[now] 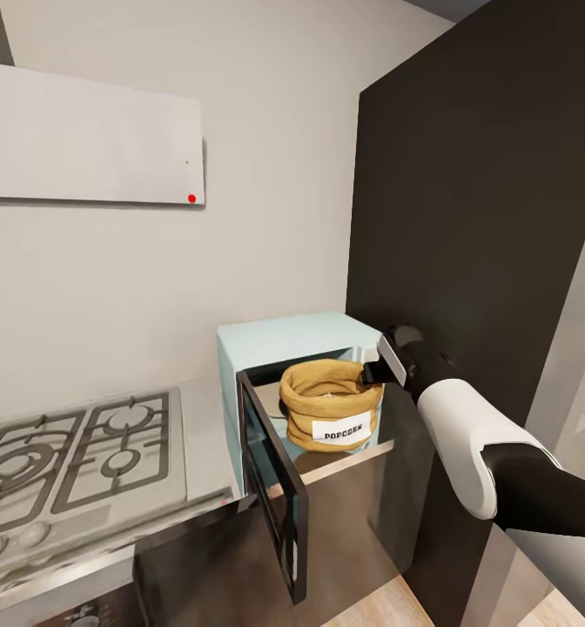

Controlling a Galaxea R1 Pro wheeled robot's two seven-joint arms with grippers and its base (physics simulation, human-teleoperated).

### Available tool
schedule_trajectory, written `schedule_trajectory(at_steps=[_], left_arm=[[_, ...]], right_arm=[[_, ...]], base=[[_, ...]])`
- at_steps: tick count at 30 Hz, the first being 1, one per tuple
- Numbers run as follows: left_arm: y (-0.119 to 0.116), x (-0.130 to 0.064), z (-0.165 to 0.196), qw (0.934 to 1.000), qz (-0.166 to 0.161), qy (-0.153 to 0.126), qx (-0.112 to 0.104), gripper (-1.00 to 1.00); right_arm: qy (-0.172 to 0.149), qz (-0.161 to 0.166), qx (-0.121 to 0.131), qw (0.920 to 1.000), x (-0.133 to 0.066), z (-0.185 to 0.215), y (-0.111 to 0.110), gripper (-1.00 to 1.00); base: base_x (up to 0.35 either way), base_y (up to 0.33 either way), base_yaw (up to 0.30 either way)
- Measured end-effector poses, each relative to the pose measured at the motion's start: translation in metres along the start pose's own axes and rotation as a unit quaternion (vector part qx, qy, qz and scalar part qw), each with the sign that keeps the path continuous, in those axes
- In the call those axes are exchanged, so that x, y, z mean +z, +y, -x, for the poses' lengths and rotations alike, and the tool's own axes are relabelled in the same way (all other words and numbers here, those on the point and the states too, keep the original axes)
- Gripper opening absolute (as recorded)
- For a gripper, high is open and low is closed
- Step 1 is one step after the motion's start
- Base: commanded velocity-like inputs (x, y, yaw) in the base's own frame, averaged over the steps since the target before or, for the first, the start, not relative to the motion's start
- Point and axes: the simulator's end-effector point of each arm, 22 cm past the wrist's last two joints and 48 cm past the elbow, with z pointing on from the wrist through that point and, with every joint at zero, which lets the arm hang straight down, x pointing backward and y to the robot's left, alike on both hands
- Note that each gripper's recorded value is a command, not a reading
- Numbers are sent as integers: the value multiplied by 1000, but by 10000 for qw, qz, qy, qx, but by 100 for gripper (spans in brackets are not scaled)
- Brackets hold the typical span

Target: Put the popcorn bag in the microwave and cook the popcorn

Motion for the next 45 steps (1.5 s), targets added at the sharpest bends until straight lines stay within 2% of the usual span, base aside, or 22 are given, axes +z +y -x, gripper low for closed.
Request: schedule_trajectory(at_steps=[20,30,36,45], left_arm=[[-1,0,-2,10000,-17,19,9,100],[0,0,-1,10000,-22,18,31,100],[-1,0,-1,10000,-26,18,25,100],[-1,0,-1,10000,-33,3,36,100]], right_arm=[[8,0,-1,10000,0,-1,0,-100],[68,3,-9,10000,3,-5,0,-100],[68,-6,-12,10000,3,-5,0,-100],[-77,-51,-10,10000,11,-4,0,-100]], base=[[90,1,0],[0,199,0],[0,26,0],[72,0,0]])
